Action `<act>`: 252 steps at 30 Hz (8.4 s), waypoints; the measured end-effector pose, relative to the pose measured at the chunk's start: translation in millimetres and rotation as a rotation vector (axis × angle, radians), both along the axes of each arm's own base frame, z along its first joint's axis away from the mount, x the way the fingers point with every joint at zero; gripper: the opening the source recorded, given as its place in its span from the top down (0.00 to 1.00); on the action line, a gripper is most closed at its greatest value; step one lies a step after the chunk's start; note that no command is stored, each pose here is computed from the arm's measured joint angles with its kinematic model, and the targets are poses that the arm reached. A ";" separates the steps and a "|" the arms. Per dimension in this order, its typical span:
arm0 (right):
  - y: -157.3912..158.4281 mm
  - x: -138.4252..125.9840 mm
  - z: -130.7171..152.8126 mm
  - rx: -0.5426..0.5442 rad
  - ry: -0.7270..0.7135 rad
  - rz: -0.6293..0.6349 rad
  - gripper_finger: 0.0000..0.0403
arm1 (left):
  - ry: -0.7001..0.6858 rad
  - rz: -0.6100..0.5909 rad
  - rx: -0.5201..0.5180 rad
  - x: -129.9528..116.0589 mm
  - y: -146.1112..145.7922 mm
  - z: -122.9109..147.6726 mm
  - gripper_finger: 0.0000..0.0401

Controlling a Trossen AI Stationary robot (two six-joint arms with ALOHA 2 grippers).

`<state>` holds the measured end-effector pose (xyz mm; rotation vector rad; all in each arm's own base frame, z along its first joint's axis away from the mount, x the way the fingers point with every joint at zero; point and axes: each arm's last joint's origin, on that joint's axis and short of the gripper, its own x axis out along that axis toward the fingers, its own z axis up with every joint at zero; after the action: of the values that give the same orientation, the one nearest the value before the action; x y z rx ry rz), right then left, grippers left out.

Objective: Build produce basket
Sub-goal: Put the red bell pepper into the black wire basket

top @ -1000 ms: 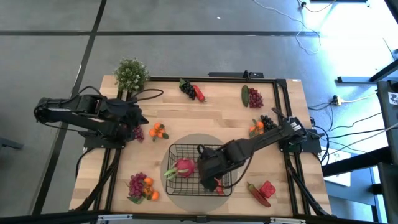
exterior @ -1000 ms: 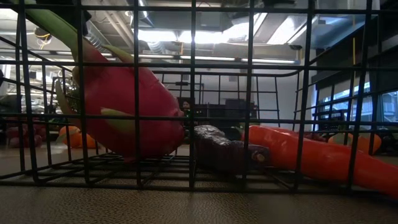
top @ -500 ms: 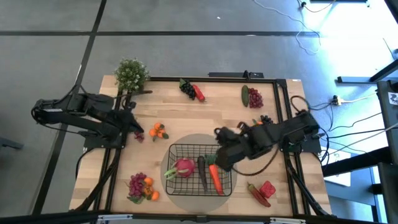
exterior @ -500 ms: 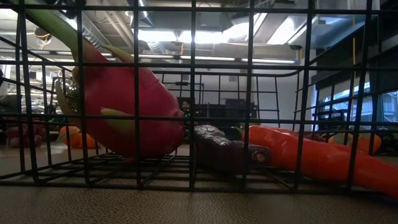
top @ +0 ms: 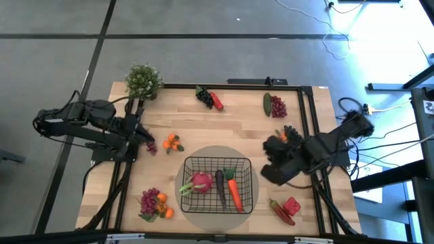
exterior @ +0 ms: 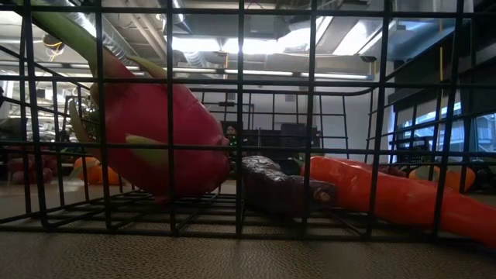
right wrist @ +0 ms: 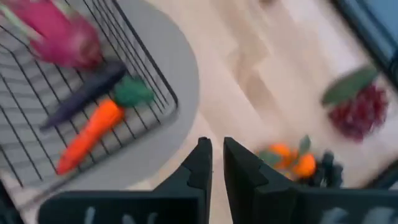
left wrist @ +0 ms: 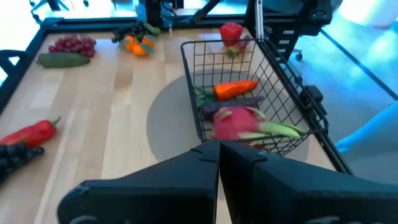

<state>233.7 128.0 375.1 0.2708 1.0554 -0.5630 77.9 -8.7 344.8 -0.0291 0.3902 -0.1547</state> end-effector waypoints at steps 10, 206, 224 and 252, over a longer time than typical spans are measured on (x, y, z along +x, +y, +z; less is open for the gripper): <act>-7.6 -52.2 -28.2 0.403 0.037 0.252 0.93 | 0.014 0.027 -0.062 -0.1 0.0 -0.4 1.00; 94.3 -40.2 -165.6 0.402 0.787 0.648 0.45 | 0.015 0.028 -0.061 0.0 0.1 -0.7 1.00; 106.3 -55.1 -161.5 0.232 0.788 1.353 0.45 | 0.016 0.028 -0.061 0.1 0.1 -0.7 1.00; 112.7 -56.5 -163.2 0.150 0.716 1.203 0.45 | 0.016 0.028 -0.061 0.1 0.1 -0.7 1.00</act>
<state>177.1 240.7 211.9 -0.4817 1.7062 0.5639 78.0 -8.6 344.1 -0.0957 0.4008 -0.1391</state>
